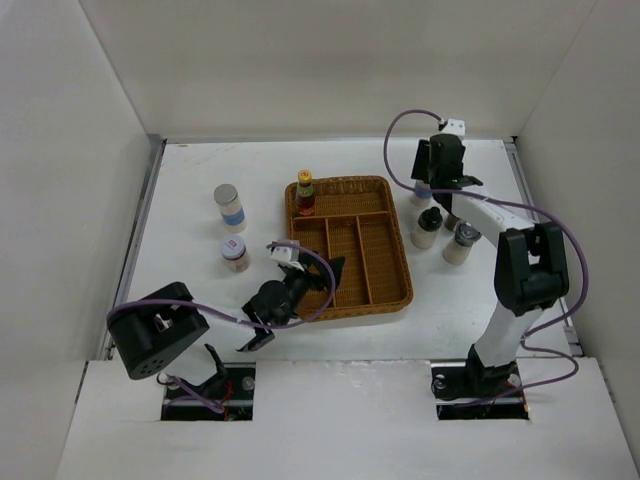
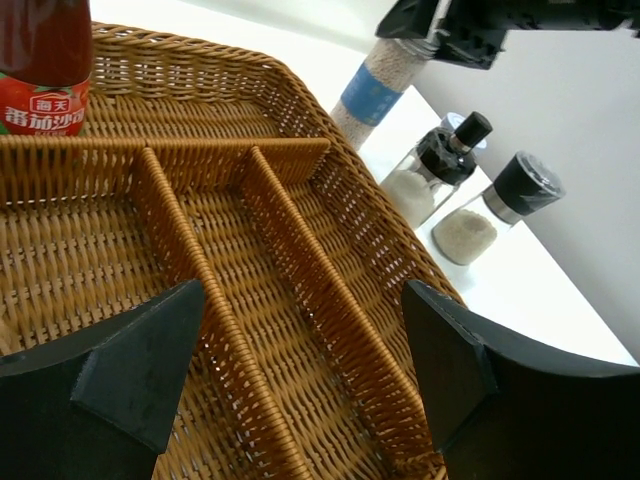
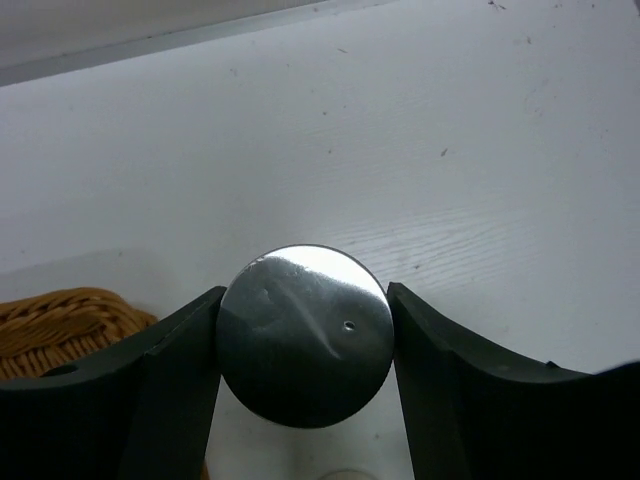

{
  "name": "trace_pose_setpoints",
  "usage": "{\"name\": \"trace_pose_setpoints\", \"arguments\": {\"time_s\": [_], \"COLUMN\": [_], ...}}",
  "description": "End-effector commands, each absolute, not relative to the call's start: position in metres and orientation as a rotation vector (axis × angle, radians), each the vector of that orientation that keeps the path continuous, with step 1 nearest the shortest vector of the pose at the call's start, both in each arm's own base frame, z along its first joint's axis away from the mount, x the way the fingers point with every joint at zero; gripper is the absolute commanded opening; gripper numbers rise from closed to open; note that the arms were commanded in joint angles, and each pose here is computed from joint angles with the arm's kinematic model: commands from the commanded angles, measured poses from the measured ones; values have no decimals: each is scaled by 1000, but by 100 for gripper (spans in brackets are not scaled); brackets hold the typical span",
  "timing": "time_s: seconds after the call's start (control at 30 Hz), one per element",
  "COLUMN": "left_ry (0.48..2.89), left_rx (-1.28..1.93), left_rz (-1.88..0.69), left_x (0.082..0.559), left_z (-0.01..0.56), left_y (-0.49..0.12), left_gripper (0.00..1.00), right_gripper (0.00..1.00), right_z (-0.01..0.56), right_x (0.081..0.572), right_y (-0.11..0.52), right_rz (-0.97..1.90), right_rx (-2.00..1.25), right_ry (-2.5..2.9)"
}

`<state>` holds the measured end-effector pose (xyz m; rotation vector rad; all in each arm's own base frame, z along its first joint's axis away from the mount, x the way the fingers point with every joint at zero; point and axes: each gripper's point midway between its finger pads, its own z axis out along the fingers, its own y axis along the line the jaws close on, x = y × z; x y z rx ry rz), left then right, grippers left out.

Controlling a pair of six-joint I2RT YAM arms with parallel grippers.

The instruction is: Organize the condiment bottles

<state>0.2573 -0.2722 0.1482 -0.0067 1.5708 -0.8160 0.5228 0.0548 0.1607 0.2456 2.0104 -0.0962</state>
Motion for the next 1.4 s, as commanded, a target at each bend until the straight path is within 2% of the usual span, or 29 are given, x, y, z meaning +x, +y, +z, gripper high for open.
{"name": "trace_pose_setpoints", "arguments": {"time_s": [0.0, 0.1, 0.2, 0.63, 0.7, 0.77, 0.93, 1.07, 1.2, 1.37], "left_ry": [1500, 1501, 1500, 1507, 1508, 1509, 1504, 1501, 1497, 1497], "left_rx": [-59, -63, -65, -79, -74, -73, -74, -79, -73, -66], "left_rz": [-863, -860, -862, -858, -862, -861, -868, -867, -878, -886], "left_x": [260, 262, 261, 264, 263, 263, 263, 263, 261, 259], "left_z": [166, 165, 165, 162, 162, 162, 164, 165, 167, 167], "left_y": [-268, -267, -267, -265, -266, -266, -266, -265, -267, -269], "left_gripper": [79, 79, 79, 79, 79, 79, 79, 79, 79, 79], "right_gripper": [49, 50, 51, 54, 56, 63, 85, 98, 100, 100], "right_z": [296, 330, 331, 255, 241, 223, 225, 271, 285, 233], "right_x": [519, 501, 491, 502, 501, 497, 489, 462, 429, 400], "right_y": [85, 126, 165, 289, 296, 302, 296, 272, 221, 112], "right_rz": [38, 150, 239, 398, 392, 363, 346, 364, 331, 129], "right_rx": [209, 118, 46, -126, -143, -165, -150, -105, -28, 219], "right_ry": [1650, 1599, 1609, 1739, 1768, 1800, 1805, 1732, 1703, 1774]}}
